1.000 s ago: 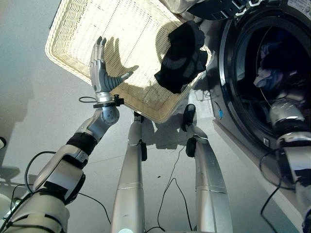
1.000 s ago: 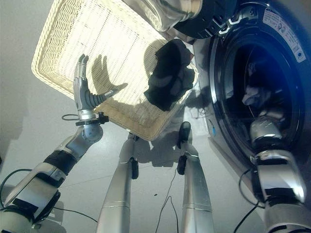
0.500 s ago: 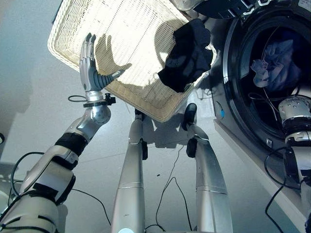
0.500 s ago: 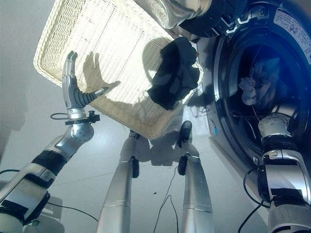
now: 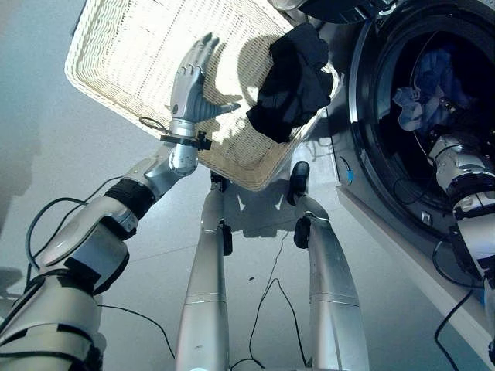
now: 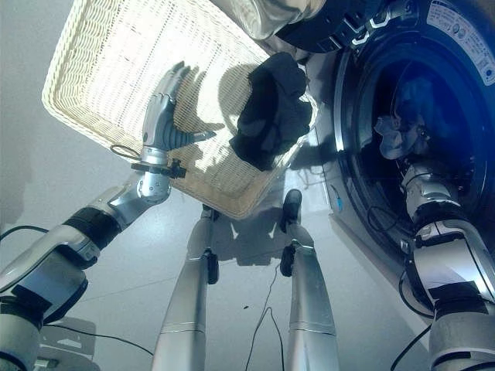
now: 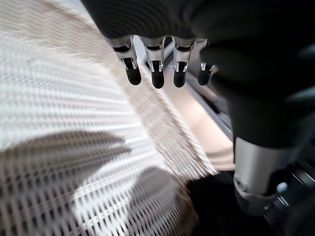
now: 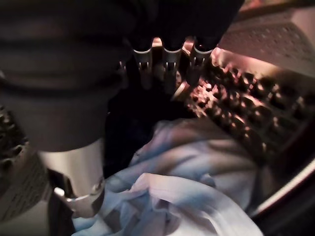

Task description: Put the clothes into the washing machine.

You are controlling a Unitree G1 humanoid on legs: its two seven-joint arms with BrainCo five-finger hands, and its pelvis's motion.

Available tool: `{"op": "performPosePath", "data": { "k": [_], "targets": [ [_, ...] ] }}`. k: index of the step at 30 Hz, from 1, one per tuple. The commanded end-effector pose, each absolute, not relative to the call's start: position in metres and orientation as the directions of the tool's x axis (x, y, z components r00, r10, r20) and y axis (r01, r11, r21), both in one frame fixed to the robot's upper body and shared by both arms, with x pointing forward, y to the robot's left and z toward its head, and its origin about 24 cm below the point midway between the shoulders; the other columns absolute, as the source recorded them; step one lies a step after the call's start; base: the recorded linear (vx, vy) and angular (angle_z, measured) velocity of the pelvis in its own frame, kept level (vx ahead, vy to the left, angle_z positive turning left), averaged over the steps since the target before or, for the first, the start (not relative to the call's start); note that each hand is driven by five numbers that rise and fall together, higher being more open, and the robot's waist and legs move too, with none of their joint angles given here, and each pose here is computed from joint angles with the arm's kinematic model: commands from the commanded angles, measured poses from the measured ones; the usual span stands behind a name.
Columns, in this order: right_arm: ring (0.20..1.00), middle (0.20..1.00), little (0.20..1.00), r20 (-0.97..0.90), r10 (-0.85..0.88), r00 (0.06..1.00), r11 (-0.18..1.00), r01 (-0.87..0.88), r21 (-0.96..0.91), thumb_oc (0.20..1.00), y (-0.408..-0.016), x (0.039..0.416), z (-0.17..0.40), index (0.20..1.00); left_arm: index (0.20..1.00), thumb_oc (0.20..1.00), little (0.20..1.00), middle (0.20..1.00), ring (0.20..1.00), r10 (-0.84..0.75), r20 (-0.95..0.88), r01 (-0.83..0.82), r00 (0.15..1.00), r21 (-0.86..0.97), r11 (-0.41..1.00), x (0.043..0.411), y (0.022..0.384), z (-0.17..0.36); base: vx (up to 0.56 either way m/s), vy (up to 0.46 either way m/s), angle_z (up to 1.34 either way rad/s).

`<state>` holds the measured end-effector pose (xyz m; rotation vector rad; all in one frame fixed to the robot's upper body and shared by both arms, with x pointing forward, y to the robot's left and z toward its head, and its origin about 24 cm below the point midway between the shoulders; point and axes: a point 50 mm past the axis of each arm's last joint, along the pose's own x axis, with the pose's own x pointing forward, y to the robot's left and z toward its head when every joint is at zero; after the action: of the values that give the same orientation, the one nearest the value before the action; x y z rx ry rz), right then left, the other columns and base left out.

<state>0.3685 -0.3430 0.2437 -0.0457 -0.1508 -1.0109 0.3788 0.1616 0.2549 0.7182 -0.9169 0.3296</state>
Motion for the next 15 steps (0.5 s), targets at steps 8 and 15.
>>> {"op": "performPosePath", "data": {
  "k": [8,15],
  "targets": [
    [1.000,1.000,1.000,0.596,-0.710,0.376,0.400,0.911,-0.098,1.000,-0.300,0.362,0.259,1.000,1.000,1.000,1.000,1.000,1.000,0.264,0.807,-0.488,0.529,0.035,0.872,0.375,0.171,0.268,0.00,0.035,-0.01],
    [1.000,1.000,1.000,0.763,-0.468,0.446,0.480,0.853,-0.205,1.000,-0.247,0.362,0.252,1.000,1.000,1.000,1.000,1.000,1.000,0.384,0.766,-0.497,0.516,-0.099,0.862,0.372,0.182,0.261,-0.01,0.058,-0.02]
  ]
}}
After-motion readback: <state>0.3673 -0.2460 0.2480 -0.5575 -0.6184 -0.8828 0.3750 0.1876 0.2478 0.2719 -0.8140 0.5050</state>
